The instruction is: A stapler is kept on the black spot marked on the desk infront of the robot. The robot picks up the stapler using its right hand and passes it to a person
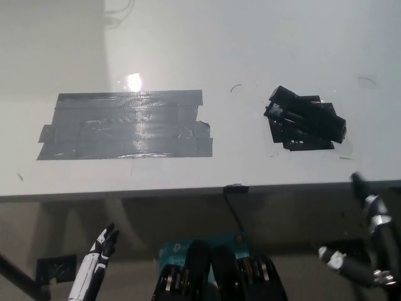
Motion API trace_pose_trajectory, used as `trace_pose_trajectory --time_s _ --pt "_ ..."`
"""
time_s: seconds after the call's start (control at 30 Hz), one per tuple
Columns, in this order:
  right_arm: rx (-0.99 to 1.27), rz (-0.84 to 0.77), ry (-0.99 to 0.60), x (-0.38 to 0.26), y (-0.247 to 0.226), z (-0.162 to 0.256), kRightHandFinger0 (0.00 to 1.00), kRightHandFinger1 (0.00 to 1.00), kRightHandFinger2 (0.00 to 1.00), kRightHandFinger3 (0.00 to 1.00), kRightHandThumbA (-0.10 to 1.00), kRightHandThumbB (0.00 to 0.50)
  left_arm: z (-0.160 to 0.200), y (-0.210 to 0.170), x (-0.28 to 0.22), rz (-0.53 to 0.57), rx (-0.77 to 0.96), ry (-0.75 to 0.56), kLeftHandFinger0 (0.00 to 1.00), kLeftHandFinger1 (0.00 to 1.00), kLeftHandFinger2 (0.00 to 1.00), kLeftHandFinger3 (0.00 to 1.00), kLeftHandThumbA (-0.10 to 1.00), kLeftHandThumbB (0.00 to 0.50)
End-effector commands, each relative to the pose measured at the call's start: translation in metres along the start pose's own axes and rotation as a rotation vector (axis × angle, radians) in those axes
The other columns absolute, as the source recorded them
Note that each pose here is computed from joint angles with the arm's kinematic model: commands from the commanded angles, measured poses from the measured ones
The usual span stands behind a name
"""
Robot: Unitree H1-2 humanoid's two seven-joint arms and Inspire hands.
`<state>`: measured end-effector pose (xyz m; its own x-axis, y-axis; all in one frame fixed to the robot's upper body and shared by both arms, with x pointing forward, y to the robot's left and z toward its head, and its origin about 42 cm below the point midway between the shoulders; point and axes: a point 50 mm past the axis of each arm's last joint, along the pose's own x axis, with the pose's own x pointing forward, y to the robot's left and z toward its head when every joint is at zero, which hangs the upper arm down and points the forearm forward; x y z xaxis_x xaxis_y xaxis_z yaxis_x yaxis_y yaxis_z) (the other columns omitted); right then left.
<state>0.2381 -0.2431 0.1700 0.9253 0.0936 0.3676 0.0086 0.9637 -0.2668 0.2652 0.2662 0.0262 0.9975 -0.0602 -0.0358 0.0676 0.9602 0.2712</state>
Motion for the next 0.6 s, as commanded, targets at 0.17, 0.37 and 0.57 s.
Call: trace_pose_trajectory --time_s 0.17,0.37,0.57 --pt "-0.159 -0.018 -0.229 0.066 -0.059 0.106 1.0 1.0 1.0 1.0 1.0 0.278 0.01 0.006 0.004 0.031 0.013 -0.08 1.0 1.0 1.0 1.0 1.0 0.5" --pt "-0.273 0.111 -0.06 0.163 -0.075 0.11 1.0 1.0 1.0 1.0 1.0 0.246 0.01 0.006 0.006 0.032 0.011 -0.083 1.0 1.0 1.0 1.0 1.0 0.5" --pt "-0.388 0.206 0.096 0.244 -0.068 0.091 1.0 1.0 1.0 1.0 1.0 0.288 0.01 0.005 0.007 0.03 0.021 -0.078 1.0 1.0 1.0 1.0 1.0 0.5"
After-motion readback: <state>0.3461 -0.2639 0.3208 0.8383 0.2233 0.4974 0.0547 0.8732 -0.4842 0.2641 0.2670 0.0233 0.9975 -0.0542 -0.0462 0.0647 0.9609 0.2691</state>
